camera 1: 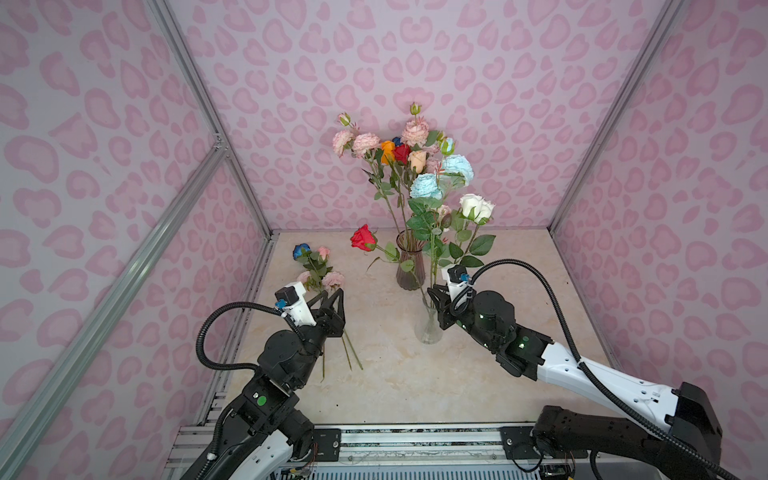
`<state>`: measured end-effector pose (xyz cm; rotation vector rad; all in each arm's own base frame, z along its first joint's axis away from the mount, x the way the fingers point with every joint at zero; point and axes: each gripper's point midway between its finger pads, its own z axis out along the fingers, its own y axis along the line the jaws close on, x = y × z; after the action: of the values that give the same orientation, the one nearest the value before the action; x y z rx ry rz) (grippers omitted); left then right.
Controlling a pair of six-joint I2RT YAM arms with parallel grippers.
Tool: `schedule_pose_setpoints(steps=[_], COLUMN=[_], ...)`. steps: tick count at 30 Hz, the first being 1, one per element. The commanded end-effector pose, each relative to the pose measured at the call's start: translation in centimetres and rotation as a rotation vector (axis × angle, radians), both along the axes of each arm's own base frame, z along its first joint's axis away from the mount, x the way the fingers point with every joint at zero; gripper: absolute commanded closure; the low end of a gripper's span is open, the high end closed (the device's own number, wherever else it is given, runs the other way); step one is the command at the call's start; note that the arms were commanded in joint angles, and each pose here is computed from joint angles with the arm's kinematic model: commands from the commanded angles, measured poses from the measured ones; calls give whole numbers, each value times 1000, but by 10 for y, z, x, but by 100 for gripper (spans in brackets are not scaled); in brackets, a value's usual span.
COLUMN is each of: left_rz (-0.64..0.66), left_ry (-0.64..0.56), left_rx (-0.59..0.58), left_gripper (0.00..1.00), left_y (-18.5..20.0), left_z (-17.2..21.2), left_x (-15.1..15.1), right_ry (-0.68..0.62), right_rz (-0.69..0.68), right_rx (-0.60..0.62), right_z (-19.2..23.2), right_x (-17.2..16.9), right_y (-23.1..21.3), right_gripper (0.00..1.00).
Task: Arrange the flowers into the vase
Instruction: 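Lower the pale blue rose into the clear cylinder and open the right gripper, then draw back the right gripper while the left gripper reaches to the pile, then grasp the blue rose stem in the pile with the left gripper and lift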
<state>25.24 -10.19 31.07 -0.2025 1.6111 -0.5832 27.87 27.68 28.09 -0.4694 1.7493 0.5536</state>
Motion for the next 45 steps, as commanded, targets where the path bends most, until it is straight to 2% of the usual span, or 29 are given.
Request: schedule_pose_setpoints(steps=[1, 6, 10, 17, 20, 24, 25, 30, 37, 45], left_rz=[108, 211, 237, 313, 302, 301, 324, 409, 373, 389], left_ry=[63, 284, 404, 636, 750, 869, 893, 949, 991, 981], left_rx=[-7, 35, -24, -38, -50, 18, 34, 109, 169, 241], left_gripper=[51, 51, 52, 60, 69, 83, 84, 89, 90, 82], left_y=[13, 18, 24, 46, 54, 59, 64, 86, 86, 94], left_z=[-17, -73, -106, -166, -190, -216, -221, -242, -256, -258], left_x=[11, 36, 51, 76, 93, 118, 124, 145, 173, 182], right_ry=[-41, -107, -132, -159, -163, -169, -169, -159, -140, -119], right_rz=[-6, 26, 21, 9, -5, -15, -17, -17, -19, -26], right_rx=[44, 29, 45, 109, 114, 114, 113, 127, 143, 149], right_z=[23, 55, 74, 77, 73, 72, 71, 64, 54, 47], right_x=[-9, -36, -50, -62, -64, -65, -64, -64, -59, -52], right_y=[-2, -7, -25, -46, -52, -57, -57, -58, -59, -61], right_gripper=[80, 76, 76, 82, 83, 83, 83, 84, 83, 82])
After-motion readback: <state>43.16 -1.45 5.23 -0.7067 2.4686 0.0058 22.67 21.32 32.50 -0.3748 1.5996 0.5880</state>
